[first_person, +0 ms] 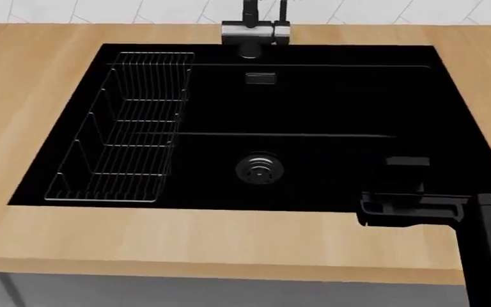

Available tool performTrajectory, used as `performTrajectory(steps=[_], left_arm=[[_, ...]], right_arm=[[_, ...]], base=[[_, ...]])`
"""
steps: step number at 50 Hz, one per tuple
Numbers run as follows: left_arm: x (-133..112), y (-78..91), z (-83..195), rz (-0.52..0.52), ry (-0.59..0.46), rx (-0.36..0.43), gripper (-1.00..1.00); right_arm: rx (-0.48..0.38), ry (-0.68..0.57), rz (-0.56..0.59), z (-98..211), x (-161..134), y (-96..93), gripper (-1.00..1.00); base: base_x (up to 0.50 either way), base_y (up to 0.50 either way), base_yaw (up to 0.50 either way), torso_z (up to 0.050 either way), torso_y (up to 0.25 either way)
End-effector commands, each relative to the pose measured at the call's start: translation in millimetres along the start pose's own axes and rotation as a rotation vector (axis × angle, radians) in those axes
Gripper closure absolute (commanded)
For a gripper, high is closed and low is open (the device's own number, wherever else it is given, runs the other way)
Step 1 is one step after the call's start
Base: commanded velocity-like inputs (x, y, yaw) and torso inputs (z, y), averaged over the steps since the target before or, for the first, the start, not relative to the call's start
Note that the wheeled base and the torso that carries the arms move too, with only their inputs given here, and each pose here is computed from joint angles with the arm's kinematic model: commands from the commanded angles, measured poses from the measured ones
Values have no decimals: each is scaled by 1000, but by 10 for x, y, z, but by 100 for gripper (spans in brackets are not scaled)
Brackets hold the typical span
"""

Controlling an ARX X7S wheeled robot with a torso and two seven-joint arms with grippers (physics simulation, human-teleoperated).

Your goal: Place the eggs and milk next to the bowl.

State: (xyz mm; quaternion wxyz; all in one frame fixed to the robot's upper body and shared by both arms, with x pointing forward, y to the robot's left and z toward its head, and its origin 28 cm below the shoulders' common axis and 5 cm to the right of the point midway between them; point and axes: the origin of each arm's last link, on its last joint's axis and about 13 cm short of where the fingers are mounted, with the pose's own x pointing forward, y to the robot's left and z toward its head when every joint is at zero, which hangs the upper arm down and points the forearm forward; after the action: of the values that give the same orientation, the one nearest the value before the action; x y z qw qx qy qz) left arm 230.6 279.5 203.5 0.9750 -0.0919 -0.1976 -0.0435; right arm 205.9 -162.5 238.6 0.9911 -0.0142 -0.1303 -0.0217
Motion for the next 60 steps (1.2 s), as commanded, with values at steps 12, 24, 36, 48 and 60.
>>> performTrajectory(steps=[12, 24, 36, 48, 60], left_arm=[[19, -15, -21, 2, -14, 10, -100], [1, 1, -48, 3, -13, 16, -100], [-11, 18, -62, 1, -11, 15, -100], [-6, 6, -59, -3, -9, 24, -100], [-16, 15, -75, -1, -9, 21, -100]], right_arm=[[7, 0, -7, -12, -49, -29, -100], [3, -1, 2, 0, -25, -5, -100], [2, 2, 6, -3, -21, 4, -100], [8, 4, 3, -37, -29, -7, -100], [5, 5, 8, -20, -30, 2, -100]], base=[[-26, -500, 0, 0, 0], [-26, -500, 0, 0, 0], [-26, -500, 0, 0, 0], [-26, -500, 0, 0, 0], [-27, -500, 0, 0, 0]])
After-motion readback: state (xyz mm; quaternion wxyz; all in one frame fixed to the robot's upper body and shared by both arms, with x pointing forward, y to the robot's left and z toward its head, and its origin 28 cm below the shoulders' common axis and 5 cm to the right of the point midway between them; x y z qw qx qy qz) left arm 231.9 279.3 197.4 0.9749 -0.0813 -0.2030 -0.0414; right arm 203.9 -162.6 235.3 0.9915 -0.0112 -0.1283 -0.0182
